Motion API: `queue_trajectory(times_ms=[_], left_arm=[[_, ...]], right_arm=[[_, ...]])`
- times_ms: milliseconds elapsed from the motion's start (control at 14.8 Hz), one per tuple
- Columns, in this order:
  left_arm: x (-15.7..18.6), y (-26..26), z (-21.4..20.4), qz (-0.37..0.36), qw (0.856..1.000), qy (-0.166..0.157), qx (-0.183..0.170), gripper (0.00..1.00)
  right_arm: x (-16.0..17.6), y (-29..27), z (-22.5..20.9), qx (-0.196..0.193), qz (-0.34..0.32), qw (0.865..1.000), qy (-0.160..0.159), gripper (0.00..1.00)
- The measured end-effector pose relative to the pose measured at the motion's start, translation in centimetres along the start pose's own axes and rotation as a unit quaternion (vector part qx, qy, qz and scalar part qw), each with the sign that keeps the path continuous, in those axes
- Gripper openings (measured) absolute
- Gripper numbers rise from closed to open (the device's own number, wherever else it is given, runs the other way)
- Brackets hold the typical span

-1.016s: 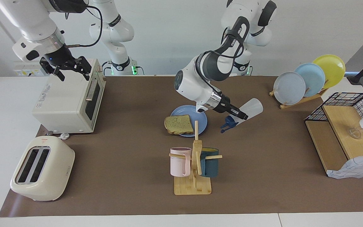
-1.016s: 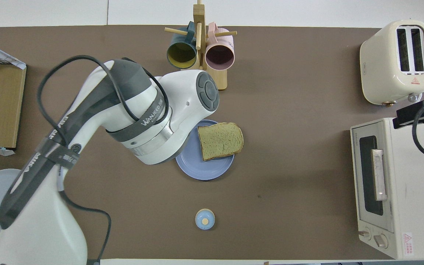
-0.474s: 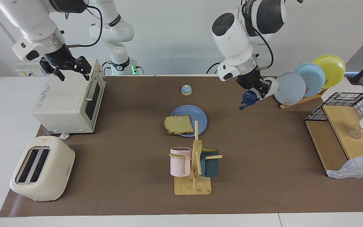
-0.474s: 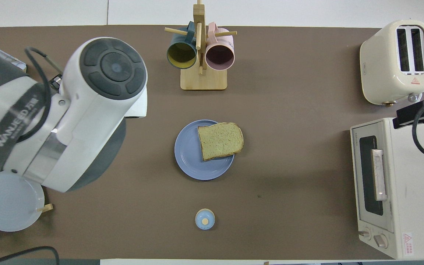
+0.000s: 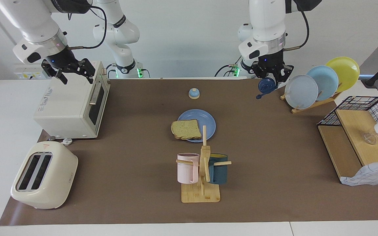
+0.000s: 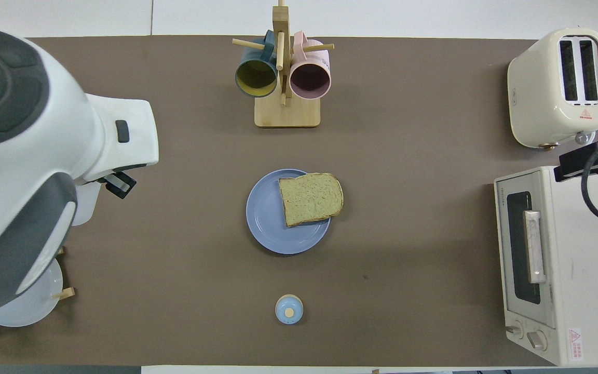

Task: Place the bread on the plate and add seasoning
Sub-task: 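Lift the bottle away from the plate with the left gripper, then set the white bottle upright on the table beyond the plate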

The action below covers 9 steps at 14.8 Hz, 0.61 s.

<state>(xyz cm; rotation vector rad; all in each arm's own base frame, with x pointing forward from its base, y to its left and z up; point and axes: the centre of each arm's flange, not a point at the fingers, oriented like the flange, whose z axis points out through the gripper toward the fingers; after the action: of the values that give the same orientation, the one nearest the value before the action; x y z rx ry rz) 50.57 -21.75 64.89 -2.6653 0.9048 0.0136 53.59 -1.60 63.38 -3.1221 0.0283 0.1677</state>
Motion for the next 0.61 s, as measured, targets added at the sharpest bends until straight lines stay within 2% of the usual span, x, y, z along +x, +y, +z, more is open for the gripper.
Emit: queue_trajectory(times_ms=[339,610], left_arm=[[-2.4,-3.6,-1.9,-0.067,0.994,0.059,-0.061,0.34],[-2.9,-6.9,-0.4,-0.123,0.981,0.108,-0.104,0.34]], right_arm=[[0.0,0.0,0.0,0.0,0.0,1.0,0.0,1.0],[0.0,0.0,0.0,0.0,0.0,1.0,0.0,1.0]])
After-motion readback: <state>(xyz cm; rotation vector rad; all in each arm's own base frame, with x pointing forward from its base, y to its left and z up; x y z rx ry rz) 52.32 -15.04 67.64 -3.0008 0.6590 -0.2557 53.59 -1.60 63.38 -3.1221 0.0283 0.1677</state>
